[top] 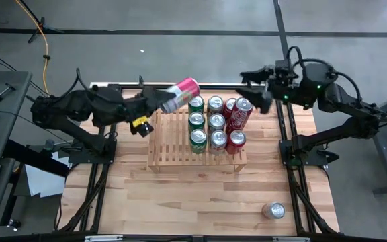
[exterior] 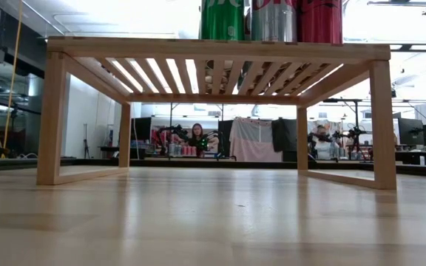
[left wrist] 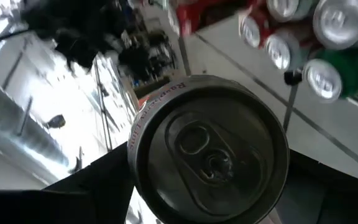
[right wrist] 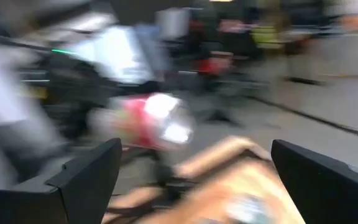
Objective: Place canned beverage on shelf
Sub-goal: Put the top white pink soda can on the shelf
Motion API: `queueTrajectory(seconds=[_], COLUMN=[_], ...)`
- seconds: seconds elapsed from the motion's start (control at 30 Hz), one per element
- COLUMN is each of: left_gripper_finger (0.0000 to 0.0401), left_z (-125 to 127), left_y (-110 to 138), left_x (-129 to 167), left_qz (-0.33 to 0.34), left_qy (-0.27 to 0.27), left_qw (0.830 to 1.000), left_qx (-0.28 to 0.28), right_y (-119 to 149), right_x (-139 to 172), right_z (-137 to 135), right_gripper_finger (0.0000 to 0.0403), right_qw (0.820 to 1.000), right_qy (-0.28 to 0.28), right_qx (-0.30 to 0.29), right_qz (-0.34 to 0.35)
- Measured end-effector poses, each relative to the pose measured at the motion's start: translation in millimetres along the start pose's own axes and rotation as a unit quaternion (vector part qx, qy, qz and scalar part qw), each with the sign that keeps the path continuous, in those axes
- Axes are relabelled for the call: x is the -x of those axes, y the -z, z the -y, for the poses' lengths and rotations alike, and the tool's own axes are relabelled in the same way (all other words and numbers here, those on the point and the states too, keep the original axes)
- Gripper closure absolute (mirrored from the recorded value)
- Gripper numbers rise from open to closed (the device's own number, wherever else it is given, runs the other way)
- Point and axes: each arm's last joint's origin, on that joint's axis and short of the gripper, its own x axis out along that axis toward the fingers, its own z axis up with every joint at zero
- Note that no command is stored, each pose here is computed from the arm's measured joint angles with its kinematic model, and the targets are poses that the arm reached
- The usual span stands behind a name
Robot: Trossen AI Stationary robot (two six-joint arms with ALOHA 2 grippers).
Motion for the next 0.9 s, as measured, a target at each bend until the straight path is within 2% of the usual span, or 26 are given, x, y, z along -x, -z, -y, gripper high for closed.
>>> queueTrajectory(seconds=[0.1, 0.17, 0.23, 0.33, 0.47, 0.7, 0.9], left_gripper_finger=[0.0116, 0.0116, 0.0116, 0.0116, 0.0116, 0.0116, 0.0116], left_z=[-3, -9, -15, -22, -25, -26, -24], left_y=[-8, -13, -16, -22, -31, -46, -58], left_x=[1, 4, 9, 17, 26, 34, 27], left_qz=[0.013, 0.020, 0.030, 0.056, 0.084, 0.115, 0.114], left_qy=[-0.012, -0.036, -0.061, -0.093, -0.103, -0.103, -0.089], left_qw=[1.000, 0.999, 0.997, 0.992, 0.988, 0.983, 0.985], left_qx=[0.002, 0.017, 0.035, 0.059, 0.074, 0.100, 0.090], right_y=[-5, -6, -3, 5, 13, 18, 27], right_x=[-9, -19, -30, -50, -69, -84, -89], right_z=[-11, -18, -25, -30, -33, -37, -49], right_gripper_finger=[0.0004, 0.0004, 0.0004, 0.0004, 0.0004, 0.0004, 0.0004], right_qw=[0.992, 0.984, 0.977, 0.972, 0.969, 0.959, 0.951], right_qy=[-0.124, -0.179, -0.211, -0.233, -0.247, -0.274, -0.297], right_qx=[-0.013, -0.017, -0.016, -0.014, -0.024, -0.065, -0.083], right_qz=[0.008, 0.020, 0.024, 0.013, 0.011, 0.009, -0.008])
